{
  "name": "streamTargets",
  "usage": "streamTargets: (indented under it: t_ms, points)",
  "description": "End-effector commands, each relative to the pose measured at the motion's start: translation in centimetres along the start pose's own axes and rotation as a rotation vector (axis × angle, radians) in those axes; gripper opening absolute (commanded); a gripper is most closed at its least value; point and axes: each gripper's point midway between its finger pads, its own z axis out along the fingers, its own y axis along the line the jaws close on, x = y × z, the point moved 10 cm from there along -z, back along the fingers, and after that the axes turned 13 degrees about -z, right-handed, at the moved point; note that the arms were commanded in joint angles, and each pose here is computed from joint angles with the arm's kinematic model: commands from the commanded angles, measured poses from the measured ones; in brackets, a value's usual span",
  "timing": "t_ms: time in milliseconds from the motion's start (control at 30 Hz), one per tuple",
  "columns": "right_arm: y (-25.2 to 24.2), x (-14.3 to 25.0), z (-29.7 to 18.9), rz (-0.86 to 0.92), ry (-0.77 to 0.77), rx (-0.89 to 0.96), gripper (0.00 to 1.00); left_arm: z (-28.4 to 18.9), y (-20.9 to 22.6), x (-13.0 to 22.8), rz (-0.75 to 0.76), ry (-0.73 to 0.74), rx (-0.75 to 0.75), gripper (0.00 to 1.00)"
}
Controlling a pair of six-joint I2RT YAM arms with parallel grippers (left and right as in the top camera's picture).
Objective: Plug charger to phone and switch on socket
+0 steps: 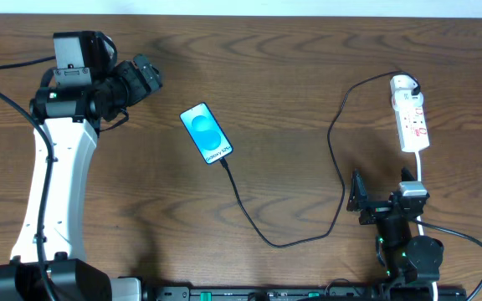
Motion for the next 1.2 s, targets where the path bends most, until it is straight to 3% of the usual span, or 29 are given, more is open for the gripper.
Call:
streamTargets:
  t_ms: [0, 300, 500, 700, 967, 1167]
  points:
    - [-0.1, 0.0, -0.1, -0.005, -0.003, 0.011, 0.99, 0.3, 0.7, 0.0, 0.010, -0.019, -0.067, 0.95]
    - [-0.1, 0.0, -0.1, -0.005, -0.003, 0.011, 0.99, -1.2, 1.9, 0.4, 0.063, -0.140, -0.184, 0.95]
    - [-0.1, 0.0, -0.1, -0.005, -0.003, 0.011, 0.99, -2.8, 3.3, 2.6, 0.195, -0.282, -0.074, 0.95]
    - [-0.1, 0.0, -0.1, -0.005, -0.003, 0.011, 0.99, -3.0, 6.9, 7.2, 0.350, -0.414, 0.072, 0.95]
    - [-0.1, 0.0, -0.1, -0.005, -0.003, 0.011, 0.99, -2.9, 11.6, 12.4, 0.439, -0.575, 0.167, 0.95]
    - [-0.1, 0.0, -0.1, -0.005, -0.003, 0.011, 0.99, -2.7, 12.3, 15.4, 0.673, -0.623, 0.185, 0.95]
